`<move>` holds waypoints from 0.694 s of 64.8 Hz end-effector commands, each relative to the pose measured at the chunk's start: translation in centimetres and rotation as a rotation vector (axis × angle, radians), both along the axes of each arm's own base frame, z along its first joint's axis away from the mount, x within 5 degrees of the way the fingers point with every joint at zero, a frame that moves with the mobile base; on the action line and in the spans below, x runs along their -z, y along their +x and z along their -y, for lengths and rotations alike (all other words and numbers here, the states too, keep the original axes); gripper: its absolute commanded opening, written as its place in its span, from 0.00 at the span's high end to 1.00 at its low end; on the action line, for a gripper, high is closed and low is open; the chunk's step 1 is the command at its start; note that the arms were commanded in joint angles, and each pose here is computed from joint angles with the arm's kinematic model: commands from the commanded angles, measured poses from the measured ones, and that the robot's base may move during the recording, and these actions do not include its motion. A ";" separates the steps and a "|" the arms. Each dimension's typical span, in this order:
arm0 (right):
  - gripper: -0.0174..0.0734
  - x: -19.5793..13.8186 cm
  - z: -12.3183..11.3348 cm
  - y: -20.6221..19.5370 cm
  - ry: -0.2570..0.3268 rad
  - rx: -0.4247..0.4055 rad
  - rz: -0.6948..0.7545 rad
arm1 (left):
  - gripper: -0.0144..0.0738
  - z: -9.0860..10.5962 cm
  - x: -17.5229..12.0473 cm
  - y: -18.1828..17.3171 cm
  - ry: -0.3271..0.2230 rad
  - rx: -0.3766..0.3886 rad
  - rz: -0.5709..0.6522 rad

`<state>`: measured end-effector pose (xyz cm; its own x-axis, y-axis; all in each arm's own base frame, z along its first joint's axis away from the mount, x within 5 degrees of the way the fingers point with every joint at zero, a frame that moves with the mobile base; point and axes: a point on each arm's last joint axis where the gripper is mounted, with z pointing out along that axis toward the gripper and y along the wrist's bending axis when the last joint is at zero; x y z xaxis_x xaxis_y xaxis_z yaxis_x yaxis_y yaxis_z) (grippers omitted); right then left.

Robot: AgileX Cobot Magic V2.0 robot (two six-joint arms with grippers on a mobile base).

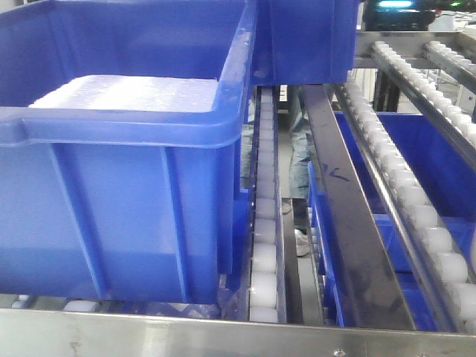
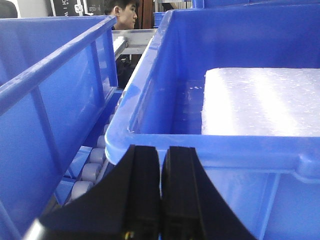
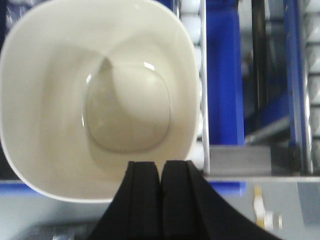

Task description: Move white bin to right shelf second layer

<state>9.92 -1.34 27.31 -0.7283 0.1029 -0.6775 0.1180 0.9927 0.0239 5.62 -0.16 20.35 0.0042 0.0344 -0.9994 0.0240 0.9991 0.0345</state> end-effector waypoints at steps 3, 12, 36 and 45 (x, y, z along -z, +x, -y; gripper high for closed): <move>0.74 -1.9 -0.4 -0.6 -0.031 -0.019 0.263 | 0.74 -0.1 0.4 0.0 -0.010 -0.006 0.062; 0.74 -2.6 -1.0 -2.0 -0.031 -0.037 0.461 | 0.74 -0.1 0.4 0.0 -0.010 -0.006 0.062; 0.74 -1.1 -1.4 -5.3 -0.007 -0.013 0.824 | 0.74 -0.1 0.4 0.0 -0.010 -0.006 0.062; 0.74 -1.2 -1.4 -6.0 -0.011 -0.006 0.908 | 0.74 -0.1 0.4 0.0 -0.010 -0.006 0.062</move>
<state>4.28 0.19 26.63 -0.0612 0.0874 -0.9943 0.0486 0.9952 0.0845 5.62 -0.16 20.35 0.0042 0.0344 -0.9994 0.0240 0.9991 0.0345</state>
